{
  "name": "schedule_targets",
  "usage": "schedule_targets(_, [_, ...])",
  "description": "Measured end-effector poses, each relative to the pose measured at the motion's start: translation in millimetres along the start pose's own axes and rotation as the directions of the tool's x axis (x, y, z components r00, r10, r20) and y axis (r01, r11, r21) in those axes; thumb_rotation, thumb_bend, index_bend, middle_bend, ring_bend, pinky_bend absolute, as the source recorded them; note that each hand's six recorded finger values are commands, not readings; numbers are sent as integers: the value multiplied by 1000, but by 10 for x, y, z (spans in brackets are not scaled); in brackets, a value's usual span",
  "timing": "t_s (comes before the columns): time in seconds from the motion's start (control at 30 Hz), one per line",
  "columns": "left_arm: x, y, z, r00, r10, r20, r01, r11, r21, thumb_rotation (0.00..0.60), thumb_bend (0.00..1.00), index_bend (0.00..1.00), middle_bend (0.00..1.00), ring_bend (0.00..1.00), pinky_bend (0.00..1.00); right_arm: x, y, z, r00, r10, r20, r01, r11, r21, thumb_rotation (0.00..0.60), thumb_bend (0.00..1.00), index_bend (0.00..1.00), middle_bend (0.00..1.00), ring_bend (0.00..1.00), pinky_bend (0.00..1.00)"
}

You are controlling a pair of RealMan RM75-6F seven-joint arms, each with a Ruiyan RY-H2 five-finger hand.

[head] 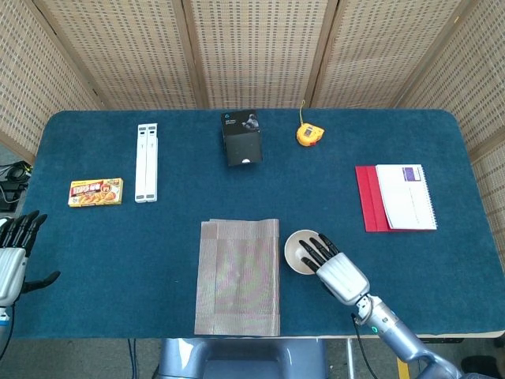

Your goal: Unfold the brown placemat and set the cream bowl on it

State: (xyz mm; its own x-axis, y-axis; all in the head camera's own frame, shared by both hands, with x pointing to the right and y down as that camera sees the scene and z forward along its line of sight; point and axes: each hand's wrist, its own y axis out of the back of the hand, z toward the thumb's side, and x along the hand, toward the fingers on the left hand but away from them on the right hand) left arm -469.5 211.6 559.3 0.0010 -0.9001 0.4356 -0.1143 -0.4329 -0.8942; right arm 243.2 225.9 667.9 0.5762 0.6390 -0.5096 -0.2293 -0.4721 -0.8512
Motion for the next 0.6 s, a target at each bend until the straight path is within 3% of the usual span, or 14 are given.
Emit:
schedule_targets(0.17, [20, -5, -25, 1000, -2, -12, 2, 1000, 0, 600, 0, 0, 0, 0, 0, -121, -96, 15, 999, 32, -1, -32, 999, -9, 600, 678, 385, 0, 0, 0])
schedule_targets(0.3, [35, -4, -41, 1000, -4, -19, 4, 1000, -3, 600, 0, 0, 0, 0, 0, -182, -125, 22, 999, 36, -7, -36, 999, -37, 600, 702, 547, 0, 0, 0])
schedule_targets(0.43, [47, -9, -54, 1000, -8, -24, 8, 1000, -5, 600, 0, 0, 0, 0, 0, -231, -91, 2, 1000, -6, -12, 5, 997, -76, 600, 688, 680, 0, 0, 0])
schedule_targets(0.6, [58, -8, -63, 1000, -10, -26, 10, 1000, -7, 600, 0, 0, 0, 0, 0, -274, 29, -81, 995, -101, -9, 99, 989, -110, 600, 684, 696, 0, 0, 0])
